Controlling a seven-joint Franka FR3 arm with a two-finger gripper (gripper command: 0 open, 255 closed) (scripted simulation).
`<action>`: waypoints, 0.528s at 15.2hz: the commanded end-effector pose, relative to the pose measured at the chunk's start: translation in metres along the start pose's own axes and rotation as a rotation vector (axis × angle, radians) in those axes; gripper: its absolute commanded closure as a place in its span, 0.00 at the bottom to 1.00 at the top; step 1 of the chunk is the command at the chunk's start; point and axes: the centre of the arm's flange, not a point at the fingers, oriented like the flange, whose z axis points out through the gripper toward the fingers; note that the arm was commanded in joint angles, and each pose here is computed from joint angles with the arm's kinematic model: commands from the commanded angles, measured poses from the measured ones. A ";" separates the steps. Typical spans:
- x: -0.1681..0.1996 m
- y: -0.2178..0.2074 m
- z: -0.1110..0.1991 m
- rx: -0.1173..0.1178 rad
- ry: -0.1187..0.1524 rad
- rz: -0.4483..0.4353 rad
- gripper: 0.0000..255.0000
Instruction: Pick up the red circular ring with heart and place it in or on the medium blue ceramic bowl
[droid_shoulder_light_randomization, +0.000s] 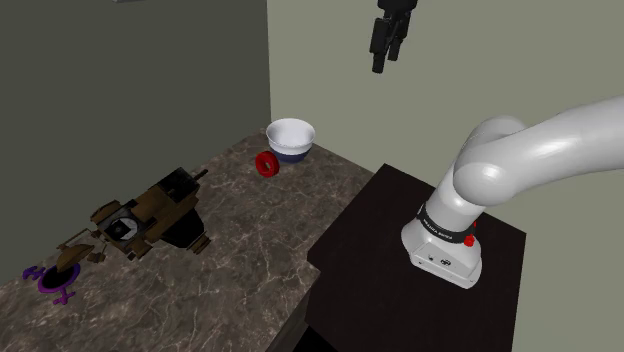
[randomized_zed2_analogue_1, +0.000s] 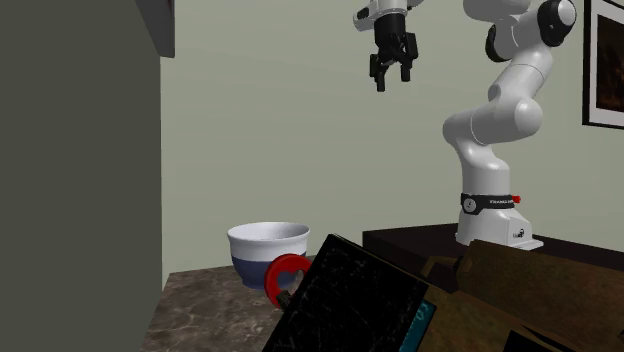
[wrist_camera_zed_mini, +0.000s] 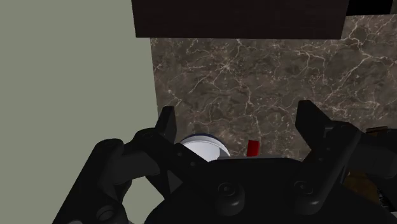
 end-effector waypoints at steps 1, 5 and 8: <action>0.000 0.000 0.000 0.000 0.000 0.000 0.00; 0.034 -0.003 0.039 0.024 0.008 0.011 0.00; 0.060 -0.006 0.067 0.042 0.013 0.019 0.00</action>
